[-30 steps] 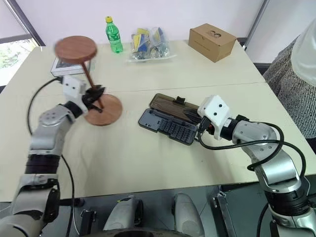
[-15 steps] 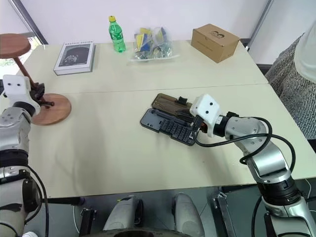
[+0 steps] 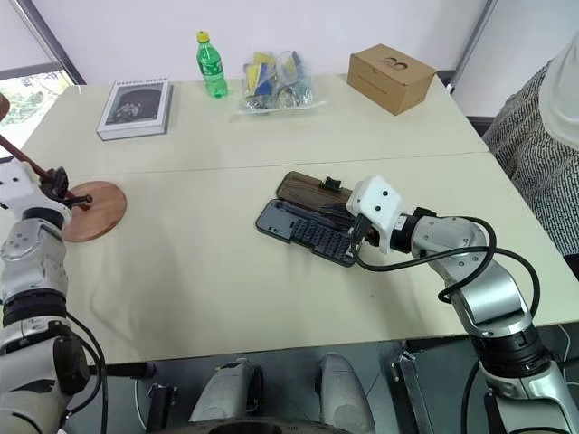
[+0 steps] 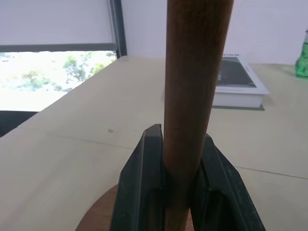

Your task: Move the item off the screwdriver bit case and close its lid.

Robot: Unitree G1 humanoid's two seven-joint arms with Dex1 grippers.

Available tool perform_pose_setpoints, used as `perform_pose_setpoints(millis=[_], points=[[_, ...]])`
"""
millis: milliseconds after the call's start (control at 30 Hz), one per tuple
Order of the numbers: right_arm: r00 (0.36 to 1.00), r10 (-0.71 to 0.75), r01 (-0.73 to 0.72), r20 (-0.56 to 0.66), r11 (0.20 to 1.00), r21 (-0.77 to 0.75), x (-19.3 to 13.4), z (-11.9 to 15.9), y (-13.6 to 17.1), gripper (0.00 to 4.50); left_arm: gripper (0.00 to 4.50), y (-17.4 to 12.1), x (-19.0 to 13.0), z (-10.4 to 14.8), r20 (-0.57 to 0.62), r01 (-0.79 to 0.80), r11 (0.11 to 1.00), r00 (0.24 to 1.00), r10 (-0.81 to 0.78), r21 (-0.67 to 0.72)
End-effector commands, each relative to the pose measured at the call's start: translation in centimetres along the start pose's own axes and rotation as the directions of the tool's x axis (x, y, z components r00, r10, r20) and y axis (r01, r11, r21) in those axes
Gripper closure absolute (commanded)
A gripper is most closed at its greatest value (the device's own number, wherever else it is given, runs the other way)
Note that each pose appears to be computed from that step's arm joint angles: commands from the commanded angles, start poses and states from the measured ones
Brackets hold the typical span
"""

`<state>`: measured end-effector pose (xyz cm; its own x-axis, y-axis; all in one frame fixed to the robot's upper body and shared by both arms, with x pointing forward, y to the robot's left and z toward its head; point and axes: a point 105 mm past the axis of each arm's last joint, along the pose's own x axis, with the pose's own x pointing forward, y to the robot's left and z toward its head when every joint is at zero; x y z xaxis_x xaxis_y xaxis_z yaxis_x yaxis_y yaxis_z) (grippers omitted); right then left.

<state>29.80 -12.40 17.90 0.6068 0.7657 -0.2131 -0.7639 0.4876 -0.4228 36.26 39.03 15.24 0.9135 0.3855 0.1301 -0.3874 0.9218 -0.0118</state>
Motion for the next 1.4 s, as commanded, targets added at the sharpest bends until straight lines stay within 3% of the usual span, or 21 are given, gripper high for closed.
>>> perform_pose_setpoints(millis=[33,333,433,600,900,1133,1233,1400], points=[[0.999,-0.023,0.024,0.035,0.998,-0.053,-0.5,1.3,-0.3,4.5,4.42,0.8,-0.8,-3.1,-0.108,-0.023,0.999,0.994,0.025,0.028],[0.999,-0.014,0.016,0.037,0.998,-0.057,-0.3,1.3,-0.3,4.5,0.06,1.8,0.0,-1.3,-0.065,-0.042,0.999,0.997,0.044,0.027],[0.999,-0.013,0.015,0.036,0.998,-0.059,-0.3,1.3,-0.3,4.5,0.06,1.8,-0.2,-0.8,-0.045,-0.02,1.0,0.999,0.02,0.015],[0.999,-0.015,0.016,0.033,0.998,-0.056,-0.4,1.2,-0.3,4.5,0.06,-1.2,-1.9,0.1,-0.022,0.197,0.979,0.98,-0.198,-0.048],[0.999,-0.02,0.02,0.027,0.999,-0.031,-0.6,0.6,-0.3,4.5,0.06,-5.2,-10.0,2.5,-0.12,0.555,0.821,0.813,-0.569,-0.134],[0.999,0.002,0.0,0.04,0.999,-0.035,0.0,0.8,-0.3,4.5,0.06,-6.4,-10.6,2.8,-0.135,0.577,0.805,0.794,-0.593,-0.139],[0.999,0.002,0.0,0.04,0.999,-0.041,0.0,0.9,-0.5,4.5,0.06,-8.4,-11.3,2.8,-0.133,0.645,0.746,0.735,-0.665,-0.165],[0.999,-0.003,0.005,0.043,0.999,-0.045,0.2,1.1,-0.8,4.5,0.06,-13.3,-12.1,3.2,-0.136,0.81,0.557,0.541,-0.83,-0.185]])
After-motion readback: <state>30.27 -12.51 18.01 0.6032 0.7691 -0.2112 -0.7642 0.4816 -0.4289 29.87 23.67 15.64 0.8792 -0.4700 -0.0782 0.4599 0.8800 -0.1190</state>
